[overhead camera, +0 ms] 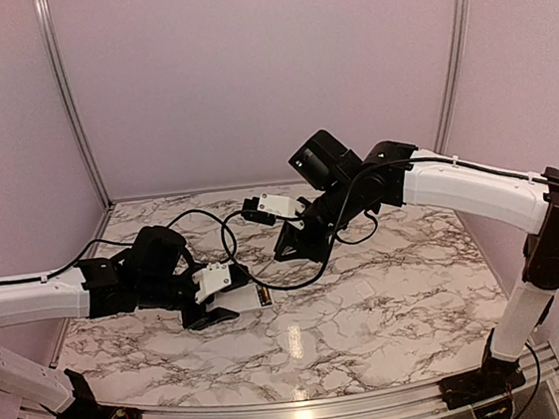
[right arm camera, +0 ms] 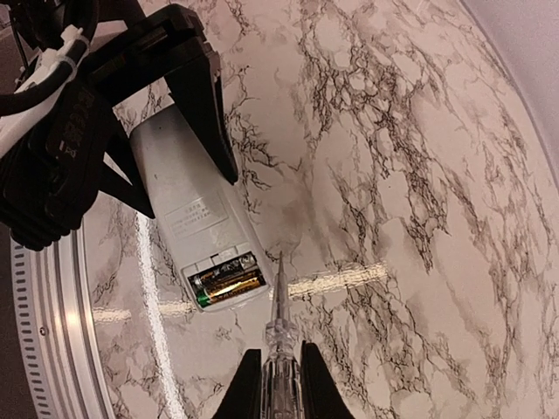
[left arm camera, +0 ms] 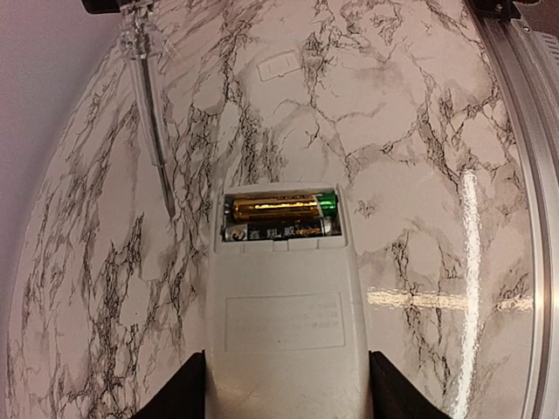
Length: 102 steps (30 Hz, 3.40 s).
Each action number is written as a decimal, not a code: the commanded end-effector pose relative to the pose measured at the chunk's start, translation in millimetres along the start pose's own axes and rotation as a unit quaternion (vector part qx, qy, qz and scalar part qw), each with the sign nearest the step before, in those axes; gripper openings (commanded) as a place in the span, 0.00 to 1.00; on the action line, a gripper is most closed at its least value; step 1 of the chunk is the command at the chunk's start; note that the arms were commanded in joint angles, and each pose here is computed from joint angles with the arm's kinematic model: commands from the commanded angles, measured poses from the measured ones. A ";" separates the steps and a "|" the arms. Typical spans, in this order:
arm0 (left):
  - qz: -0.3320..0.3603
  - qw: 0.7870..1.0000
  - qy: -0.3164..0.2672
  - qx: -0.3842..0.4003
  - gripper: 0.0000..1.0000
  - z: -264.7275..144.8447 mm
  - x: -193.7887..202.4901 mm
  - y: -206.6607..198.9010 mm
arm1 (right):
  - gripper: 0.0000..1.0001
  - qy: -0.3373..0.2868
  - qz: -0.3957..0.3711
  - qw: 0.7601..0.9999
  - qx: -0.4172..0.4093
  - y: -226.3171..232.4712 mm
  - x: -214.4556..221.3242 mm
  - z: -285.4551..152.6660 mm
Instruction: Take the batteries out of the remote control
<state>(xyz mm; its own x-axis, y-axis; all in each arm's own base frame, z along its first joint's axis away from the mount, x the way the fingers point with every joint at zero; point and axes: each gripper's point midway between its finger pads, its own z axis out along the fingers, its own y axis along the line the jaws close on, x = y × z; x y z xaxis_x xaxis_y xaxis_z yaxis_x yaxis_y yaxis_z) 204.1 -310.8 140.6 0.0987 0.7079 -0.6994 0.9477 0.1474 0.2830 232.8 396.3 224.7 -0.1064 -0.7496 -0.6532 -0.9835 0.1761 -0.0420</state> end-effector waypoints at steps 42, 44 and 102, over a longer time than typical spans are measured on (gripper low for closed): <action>-0.012 1.000 -0.022 -0.015 0.00 5.3 -16.5 10.8 | 0.00 0.020 -0.009 0.999 -0.041 15.5 8.2 9.7; -0.012 1.000 -0.023 -0.015 0.00 5.4 -16.9 10.8 | 0.00 0.022 -0.010 0.999 -0.041 15.7 9.4 10.6; 0.000 0.997 -0.075 -0.014 0.00 -12.5 -39.3 9.3 | 0.00 -0.003 -0.005 1.000 -0.006 2.2 0.1 16.0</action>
<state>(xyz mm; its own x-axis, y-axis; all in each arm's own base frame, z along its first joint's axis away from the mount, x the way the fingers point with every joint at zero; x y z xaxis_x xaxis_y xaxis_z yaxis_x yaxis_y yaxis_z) 211.4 -314.6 140.5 0.0501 0.6953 -0.7169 0.9443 0.2009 0.2608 231.4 401.0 206.8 -0.1163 -0.7682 -0.6295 -0.9843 0.1737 -0.0302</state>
